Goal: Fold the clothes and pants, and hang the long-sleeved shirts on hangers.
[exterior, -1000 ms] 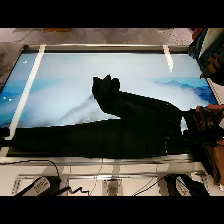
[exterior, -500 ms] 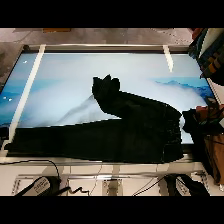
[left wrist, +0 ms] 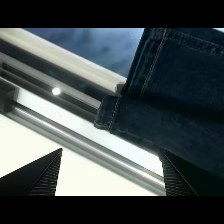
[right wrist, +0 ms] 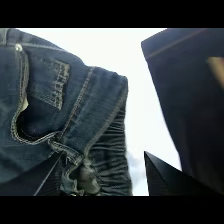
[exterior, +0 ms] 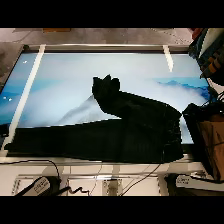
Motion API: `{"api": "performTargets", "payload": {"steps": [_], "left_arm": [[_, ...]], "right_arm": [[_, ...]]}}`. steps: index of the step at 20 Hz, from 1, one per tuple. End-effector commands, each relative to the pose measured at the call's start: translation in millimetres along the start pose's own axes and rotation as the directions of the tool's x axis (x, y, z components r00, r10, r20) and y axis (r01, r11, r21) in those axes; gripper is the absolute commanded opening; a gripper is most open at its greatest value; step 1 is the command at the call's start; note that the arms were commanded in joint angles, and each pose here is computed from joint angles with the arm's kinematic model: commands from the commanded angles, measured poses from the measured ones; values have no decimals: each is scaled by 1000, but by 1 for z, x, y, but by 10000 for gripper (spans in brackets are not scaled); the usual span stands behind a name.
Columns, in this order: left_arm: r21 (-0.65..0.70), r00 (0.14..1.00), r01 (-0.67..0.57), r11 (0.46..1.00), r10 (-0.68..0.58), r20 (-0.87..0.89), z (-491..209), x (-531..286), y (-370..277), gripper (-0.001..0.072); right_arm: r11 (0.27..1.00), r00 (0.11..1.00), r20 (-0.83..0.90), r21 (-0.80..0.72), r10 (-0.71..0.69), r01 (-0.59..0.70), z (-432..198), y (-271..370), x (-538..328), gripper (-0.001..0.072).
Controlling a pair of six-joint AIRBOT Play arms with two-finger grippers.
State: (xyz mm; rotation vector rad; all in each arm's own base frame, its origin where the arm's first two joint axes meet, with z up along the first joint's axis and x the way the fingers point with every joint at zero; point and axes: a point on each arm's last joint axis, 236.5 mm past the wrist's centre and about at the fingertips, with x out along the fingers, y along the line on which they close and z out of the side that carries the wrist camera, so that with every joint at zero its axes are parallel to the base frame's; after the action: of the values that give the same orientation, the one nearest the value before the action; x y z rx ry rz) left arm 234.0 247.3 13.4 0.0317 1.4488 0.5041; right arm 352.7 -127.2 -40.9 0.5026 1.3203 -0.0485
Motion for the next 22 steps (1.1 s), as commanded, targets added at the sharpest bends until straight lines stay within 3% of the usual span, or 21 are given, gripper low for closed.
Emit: {"api": "performTargets", "payload": {"steps": [1,3,7,10,12,15,18,19,22], "left_arm": [[20,999,0,1000,-1,53,16,-5,-9,691],[65,995,-2,998,-5,99,31,-10,-22,691],[174,978,-10,985,-26,205,63,-26,-58,691],[199,955,6,980,-64,289,87,-44,-92,690],[211,925,79,974,-151,349,102,-58,-127,690],[214,834,299,930,-364,415,118,-85,-194,690],[223,725,486,845,-533,437,129,-107,-258,690],[231,691,528,817,-572,442,132,-111,-279,690],[276,590,593,756,-642,489,150,-121,-346,690]], "right_arm": [[986,982,-95,7,165,-165,-4,-4,35,584],[986,980,-111,15,166,-165,-5,-11,52,621],[988,985,-77,38,155,-153,5,-24,77,617],[970,970,-41,4,241,-241,15,-7,82,587],[956,956,-21,-2,292,-292,19,3,85,534],[936,936,0,-10,351,-351,25,16,86,396],[916,917,-5,-45,398,-398,25,34,84,101],[914,915,-11,-52,403,-403,24,39,85,38],[905,908,-46,-74,416,-419,18,53,87,37]]}}
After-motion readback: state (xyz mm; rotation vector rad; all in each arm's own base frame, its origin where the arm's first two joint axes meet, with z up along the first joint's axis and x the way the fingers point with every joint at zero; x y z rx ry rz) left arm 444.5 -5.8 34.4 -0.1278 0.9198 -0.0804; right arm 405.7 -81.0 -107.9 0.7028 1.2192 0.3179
